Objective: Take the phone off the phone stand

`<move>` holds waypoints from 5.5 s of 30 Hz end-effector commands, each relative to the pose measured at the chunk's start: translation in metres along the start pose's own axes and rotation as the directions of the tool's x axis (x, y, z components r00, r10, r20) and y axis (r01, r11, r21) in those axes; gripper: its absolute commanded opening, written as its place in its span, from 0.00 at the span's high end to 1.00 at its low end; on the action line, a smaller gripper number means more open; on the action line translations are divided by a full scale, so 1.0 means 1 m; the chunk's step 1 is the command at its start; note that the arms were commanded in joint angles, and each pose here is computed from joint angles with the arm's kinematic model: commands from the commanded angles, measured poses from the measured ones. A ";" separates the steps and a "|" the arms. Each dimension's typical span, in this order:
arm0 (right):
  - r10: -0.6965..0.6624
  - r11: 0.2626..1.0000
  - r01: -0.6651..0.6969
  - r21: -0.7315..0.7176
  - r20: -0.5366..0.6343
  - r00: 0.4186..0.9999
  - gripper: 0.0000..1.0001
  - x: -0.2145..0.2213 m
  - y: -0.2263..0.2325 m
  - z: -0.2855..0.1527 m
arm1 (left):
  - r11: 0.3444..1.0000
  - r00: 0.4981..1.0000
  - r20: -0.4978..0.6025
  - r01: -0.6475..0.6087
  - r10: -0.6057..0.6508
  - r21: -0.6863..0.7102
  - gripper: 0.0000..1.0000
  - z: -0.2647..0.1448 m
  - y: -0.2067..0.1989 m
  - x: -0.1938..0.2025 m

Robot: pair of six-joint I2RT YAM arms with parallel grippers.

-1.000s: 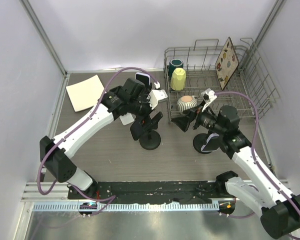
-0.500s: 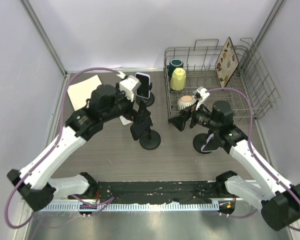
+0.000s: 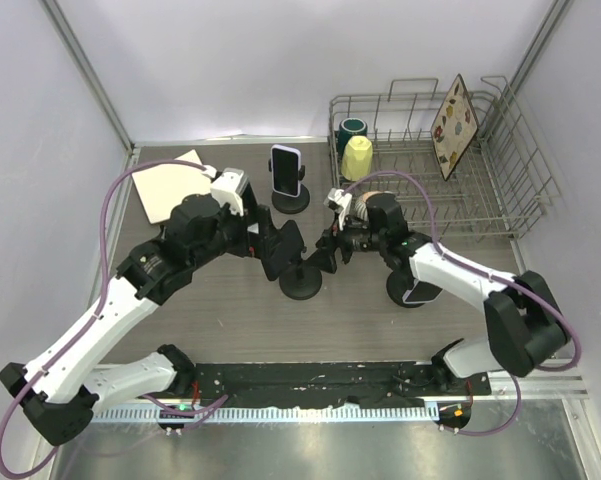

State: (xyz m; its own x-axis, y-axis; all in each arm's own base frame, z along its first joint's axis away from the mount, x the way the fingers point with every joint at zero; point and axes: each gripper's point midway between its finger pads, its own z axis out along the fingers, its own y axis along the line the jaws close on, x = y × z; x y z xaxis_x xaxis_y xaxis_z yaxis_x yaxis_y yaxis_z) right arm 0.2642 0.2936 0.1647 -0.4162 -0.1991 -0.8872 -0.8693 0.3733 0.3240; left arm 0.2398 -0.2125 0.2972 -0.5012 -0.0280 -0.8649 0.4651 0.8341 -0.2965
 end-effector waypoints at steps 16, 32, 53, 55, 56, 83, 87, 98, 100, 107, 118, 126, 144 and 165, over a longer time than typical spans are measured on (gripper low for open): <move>-0.153 0.953 0.163 -0.254 0.060 0.986 0.21 -0.006 0.020 0.024 | 0.997 0.987 -0.158 0.038 -0.027 0.067 0.00 0.037 -0.035 0.042; -0.080 0.959 0.126 -0.252 0.186 0.979 0.21 -0.007 0.049 0.019 | 0.999 0.982 -0.190 -0.026 0.021 -0.023 0.00 0.077 -0.024 0.058; -0.140 0.990 0.129 0.061 0.237 0.961 0.17 -0.044 0.014 0.008 | 0.969 0.979 -0.138 -0.175 0.152 -0.172 0.16 0.059 0.006 0.043; -0.159 0.986 0.140 0.093 0.238 0.958 0.15 -0.051 0.014 0.001 | 0.961 0.975 -0.142 -0.198 0.173 -0.192 0.17 0.058 0.007 0.042; -0.166 0.984 0.144 0.107 0.240 0.957 0.14 -0.054 0.013 -0.002 | 0.957 0.970 -0.151 -0.219 0.191 -0.193 0.18 0.059 0.006 0.043; -0.186 0.959 0.117 0.260 0.259 0.948 0.14 -0.042 0.004 -0.019 | 0.837 0.908 -0.179 -0.419 0.379 -0.352 0.69 0.044 -0.007 0.033; -0.221 0.959 0.152 0.240 0.295 0.930 0.15 -0.037 0.015 -0.011 | 0.842 0.913 -0.169 -0.407 0.371 -0.354 0.86 0.041 -0.007 0.029; -0.278 0.950 0.211 0.232 0.316 0.907 0.15 -0.021 0.041 0.021 | 0.873 0.933 -0.123 -0.359 0.338 -0.329 1.00 0.029 -0.007 0.029; -0.276 0.948 0.203 0.245 0.317 0.908 0.15 -0.018 0.037 0.027 | 0.883 0.937 -0.110 -0.348 0.331 -0.315 1.00 0.026 -0.008 0.029; -0.273 0.951 0.217 0.220 0.269 0.924 0.18 0.001 0.040 0.047 | 0.890 0.941 -0.095 -0.338 0.325 -0.305 1.00 0.020 -0.006 0.031; -0.272 0.947 0.209 0.246 0.260 0.927 0.28 0.020 0.031 0.079 | 0.876 0.935 -0.075 -0.352 0.347 -0.330 1.00 0.011 0.001 0.022; -0.289 0.956 0.236 0.175 0.412 0.864 0.48 -0.005 0.044 0.102 | 0.826 0.911 -0.079 -0.400 0.404 -0.398 1.00 -0.005 0.018 0.011; -0.176 0.973 0.078 0.215 0.486 0.856 0.99 0.024 0.016 0.118 | 0.898 0.938 -0.141 -0.343 0.316 -0.274 1.00 0.020 0.006 0.066; -0.097 0.854 -0.185 0.486 0.499 0.861 0.99 0.056 -0.063 0.089 | 0.943 0.873 -0.429 -0.311 0.233 -0.121 1.00 -0.004 -0.013 0.144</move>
State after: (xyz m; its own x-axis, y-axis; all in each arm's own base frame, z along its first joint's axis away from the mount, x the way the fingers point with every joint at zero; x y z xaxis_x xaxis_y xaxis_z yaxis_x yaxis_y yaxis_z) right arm 0.2533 0.4009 0.0746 -0.1159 0.0951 -0.9887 -0.8355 0.5290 0.1488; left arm 0.2211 -0.2063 0.2194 -0.4756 0.3215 -0.8188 0.3411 0.9254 0.1653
